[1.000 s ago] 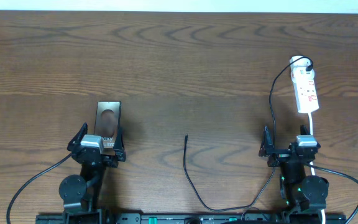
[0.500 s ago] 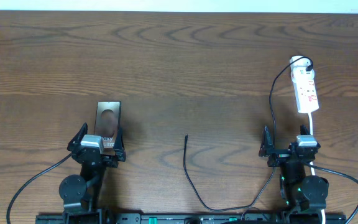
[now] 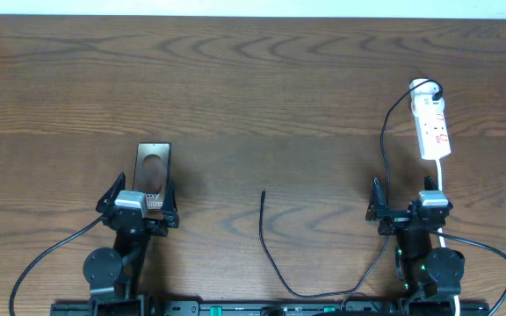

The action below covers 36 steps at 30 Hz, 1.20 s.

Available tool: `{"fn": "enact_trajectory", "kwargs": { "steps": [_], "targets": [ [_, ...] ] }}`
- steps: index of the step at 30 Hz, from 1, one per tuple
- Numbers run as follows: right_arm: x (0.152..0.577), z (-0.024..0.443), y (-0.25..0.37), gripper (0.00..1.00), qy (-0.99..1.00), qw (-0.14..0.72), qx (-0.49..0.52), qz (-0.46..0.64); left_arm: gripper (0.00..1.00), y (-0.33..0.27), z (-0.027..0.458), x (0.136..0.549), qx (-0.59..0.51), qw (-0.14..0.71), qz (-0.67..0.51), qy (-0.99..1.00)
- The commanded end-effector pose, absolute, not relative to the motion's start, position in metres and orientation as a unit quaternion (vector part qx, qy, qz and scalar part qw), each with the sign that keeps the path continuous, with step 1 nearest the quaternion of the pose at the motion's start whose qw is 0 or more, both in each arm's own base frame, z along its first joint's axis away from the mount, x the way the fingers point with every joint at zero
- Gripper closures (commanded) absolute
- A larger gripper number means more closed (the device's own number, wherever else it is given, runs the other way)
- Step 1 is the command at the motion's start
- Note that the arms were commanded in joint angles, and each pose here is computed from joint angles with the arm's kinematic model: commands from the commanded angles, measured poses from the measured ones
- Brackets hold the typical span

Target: Plug charger to phone and switch on socket

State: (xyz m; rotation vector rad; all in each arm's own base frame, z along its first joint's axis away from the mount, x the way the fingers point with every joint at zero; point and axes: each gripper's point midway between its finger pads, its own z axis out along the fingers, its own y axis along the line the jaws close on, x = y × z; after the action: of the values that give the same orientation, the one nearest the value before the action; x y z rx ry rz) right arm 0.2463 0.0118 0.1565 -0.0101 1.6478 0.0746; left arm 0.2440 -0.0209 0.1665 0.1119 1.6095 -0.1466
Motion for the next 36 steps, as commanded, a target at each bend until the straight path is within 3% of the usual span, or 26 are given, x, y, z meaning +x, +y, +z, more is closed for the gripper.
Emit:
{"fn": "enact_trajectory", "kwargs": {
  "steps": [1, 8, 15, 25, 30, 36],
  "targets": [
    [0.246, 0.155, 0.011, 0.01, 0.735, 0.677, -0.002, 0.035, 0.08, -0.024, 0.176, 0.243, 0.058, 0.701, -0.073, 0.707],
    [0.246, 0.155, 0.011, 0.01, 0.735, 0.677, -0.002, 0.035, 0.08, -0.022, 0.204, 0.243, 0.054, 0.699, -0.069, 0.710],
    [0.246, 0.155, 0.011, 0.01, 0.735, 0.677, -0.002, 0.035, 0.08, -0.019, 0.233, 0.263, 0.041, 0.639, -0.077, 0.764],
    [0.246, 0.155, 0.011, 0.01, 0.735, 0.677, -0.002, 0.035, 0.08, -0.008, 0.244, 0.314, 0.012, 0.408, -0.081, 0.909],
    [0.246, 0.155, 0.011, 0.01, 0.735, 0.677, -0.002, 0.035, 0.08, 0.012, 0.221, 0.322, -0.021, 0.269, -0.041, 0.962],
    [0.246, 0.155, 0.011, 0.01, 0.735, 0.677, -0.002, 0.035, 0.08, 0.013, 0.174, 0.327, -0.028, 0.172, -0.047, 0.984]
  ]
}}
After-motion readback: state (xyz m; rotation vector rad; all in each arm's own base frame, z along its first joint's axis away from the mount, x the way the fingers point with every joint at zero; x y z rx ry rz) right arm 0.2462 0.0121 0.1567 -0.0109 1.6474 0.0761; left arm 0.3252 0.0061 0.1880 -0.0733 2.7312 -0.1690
